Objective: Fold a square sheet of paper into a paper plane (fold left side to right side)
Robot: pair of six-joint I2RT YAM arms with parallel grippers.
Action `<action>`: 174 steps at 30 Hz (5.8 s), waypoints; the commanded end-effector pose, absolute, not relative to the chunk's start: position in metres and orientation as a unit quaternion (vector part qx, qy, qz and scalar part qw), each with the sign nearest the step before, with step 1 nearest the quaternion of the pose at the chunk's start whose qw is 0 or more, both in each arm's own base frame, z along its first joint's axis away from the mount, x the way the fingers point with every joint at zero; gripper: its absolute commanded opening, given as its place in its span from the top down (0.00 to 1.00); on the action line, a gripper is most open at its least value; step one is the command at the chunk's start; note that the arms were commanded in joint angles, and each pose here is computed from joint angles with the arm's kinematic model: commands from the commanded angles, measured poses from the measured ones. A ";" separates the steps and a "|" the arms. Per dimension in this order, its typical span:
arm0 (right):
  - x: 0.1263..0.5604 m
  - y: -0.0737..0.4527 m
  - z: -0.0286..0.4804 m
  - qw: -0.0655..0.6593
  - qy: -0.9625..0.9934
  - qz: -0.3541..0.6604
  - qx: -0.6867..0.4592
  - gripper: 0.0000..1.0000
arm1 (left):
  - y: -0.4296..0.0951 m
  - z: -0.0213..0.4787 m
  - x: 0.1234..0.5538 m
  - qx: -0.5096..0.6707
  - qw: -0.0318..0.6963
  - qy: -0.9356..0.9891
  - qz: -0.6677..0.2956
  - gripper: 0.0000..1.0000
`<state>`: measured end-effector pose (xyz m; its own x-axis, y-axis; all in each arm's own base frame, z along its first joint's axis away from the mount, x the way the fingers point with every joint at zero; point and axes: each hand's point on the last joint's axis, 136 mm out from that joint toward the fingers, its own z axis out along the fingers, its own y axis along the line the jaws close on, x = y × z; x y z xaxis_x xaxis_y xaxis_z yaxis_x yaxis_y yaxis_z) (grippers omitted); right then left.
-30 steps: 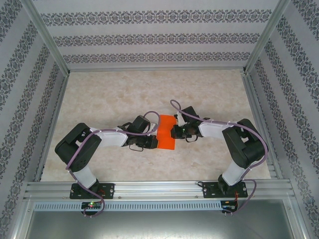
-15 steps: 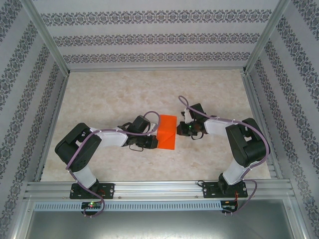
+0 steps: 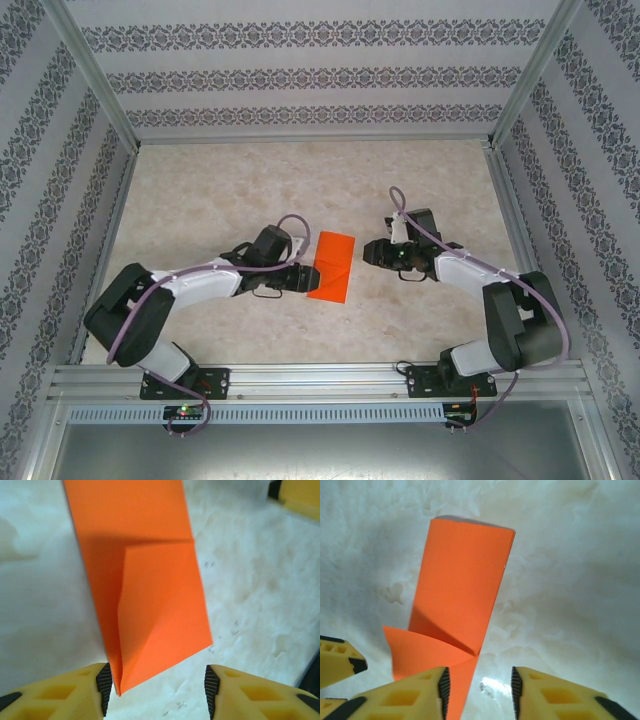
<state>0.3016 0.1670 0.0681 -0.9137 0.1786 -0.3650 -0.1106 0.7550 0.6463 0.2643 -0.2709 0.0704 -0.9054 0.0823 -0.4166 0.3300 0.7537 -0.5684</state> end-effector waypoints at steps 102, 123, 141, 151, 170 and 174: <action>0.217 0.250 0.414 0.386 0.607 0.603 -0.345 1.00 | -0.291 0.426 0.234 0.257 0.401 0.595 -0.648 0.61; 0.295 0.124 0.273 0.419 0.859 0.287 -0.071 0.32 | -0.239 0.249 0.276 0.132 0.354 0.888 -0.263 1.00; 0.290 0.032 0.217 0.405 0.910 0.070 0.043 0.09 | -0.201 0.124 0.258 0.029 0.189 0.964 0.187 1.00; 0.286 0.034 0.210 0.399 0.913 0.081 0.039 0.09 | -0.251 0.079 0.270 0.019 0.128 0.979 0.158 1.00; 0.282 0.058 0.184 0.359 0.920 0.154 0.035 0.09 | -0.326 0.045 0.292 0.040 0.075 0.996 0.017 0.69; 0.282 0.068 0.180 0.346 0.920 0.180 0.028 0.10 | -0.332 0.060 0.292 0.053 0.089 0.994 -0.026 0.52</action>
